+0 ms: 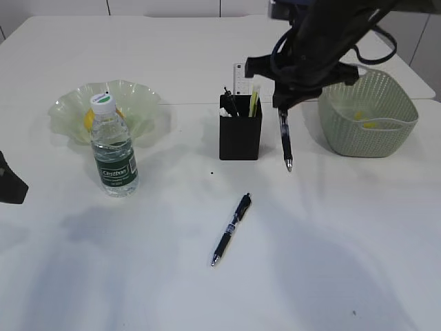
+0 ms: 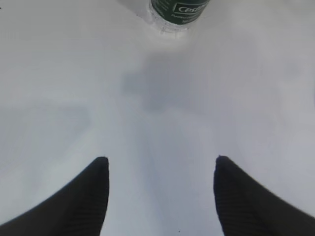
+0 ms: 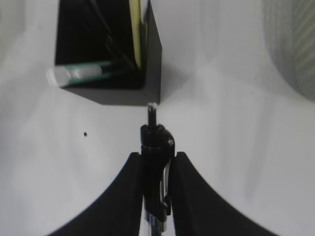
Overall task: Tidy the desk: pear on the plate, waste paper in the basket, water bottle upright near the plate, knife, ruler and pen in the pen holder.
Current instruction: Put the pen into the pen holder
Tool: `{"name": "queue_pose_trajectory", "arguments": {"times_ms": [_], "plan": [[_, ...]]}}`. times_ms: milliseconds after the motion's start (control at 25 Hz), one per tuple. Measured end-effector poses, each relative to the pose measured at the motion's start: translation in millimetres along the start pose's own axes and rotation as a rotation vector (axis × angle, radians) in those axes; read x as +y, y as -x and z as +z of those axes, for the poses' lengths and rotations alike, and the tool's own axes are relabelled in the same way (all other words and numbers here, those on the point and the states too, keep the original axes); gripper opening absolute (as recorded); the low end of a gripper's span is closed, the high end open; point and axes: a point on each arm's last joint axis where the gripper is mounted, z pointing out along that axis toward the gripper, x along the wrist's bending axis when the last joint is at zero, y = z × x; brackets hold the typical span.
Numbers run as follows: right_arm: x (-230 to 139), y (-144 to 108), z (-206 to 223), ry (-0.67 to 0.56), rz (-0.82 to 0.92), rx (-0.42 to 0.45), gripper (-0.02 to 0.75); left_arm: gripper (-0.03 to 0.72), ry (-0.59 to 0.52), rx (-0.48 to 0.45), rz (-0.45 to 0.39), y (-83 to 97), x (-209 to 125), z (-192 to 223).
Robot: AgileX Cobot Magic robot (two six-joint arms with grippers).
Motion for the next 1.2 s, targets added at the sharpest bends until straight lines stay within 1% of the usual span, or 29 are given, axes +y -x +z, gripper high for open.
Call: {"name": "queue_pose_trajectory", "arguments": {"times_ms": [120,280,400,600,760,960,1200], "plan": [[10.2,-2.6,-12.9,0.109,-0.008,0.039,0.119,0.474,0.000,0.000,0.000,0.0,0.0,0.0],[19.7,-5.7,-17.2,0.216,-0.036,0.073,0.118,0.474,-0.004,-0.001,0.000,0.1,-0.4,0.0],[28.5,-8.3,-19.8,0.319,-0.069,0.096,0.118,0.474,-0.008,-0.001,0.000,0.1,-0.7,0.0],[41.4,-13.8,-18.3,0.483,-0.135,0.132,0.118,0.474,-0.013,-0.003,0.000,0.2,-1.2,0.0],[48.0,-19.5,-9.6,0.585,-0.173,0.173,0.118,0.474,-0.013,-0.002,0.000,0.2,-1.2,0.0],[48.9,-23.8,13.0,0.641,-0.264,0.174,0.117,0.474,-0.020,-0.004,0.000,0.3,-1.8,0.0],[42.7,-27.6,49.3,0.644,-0.327,0.186,0.117,0.474,-0.020,-0.004,0.000,0.3,-1.8,0.0]]}}
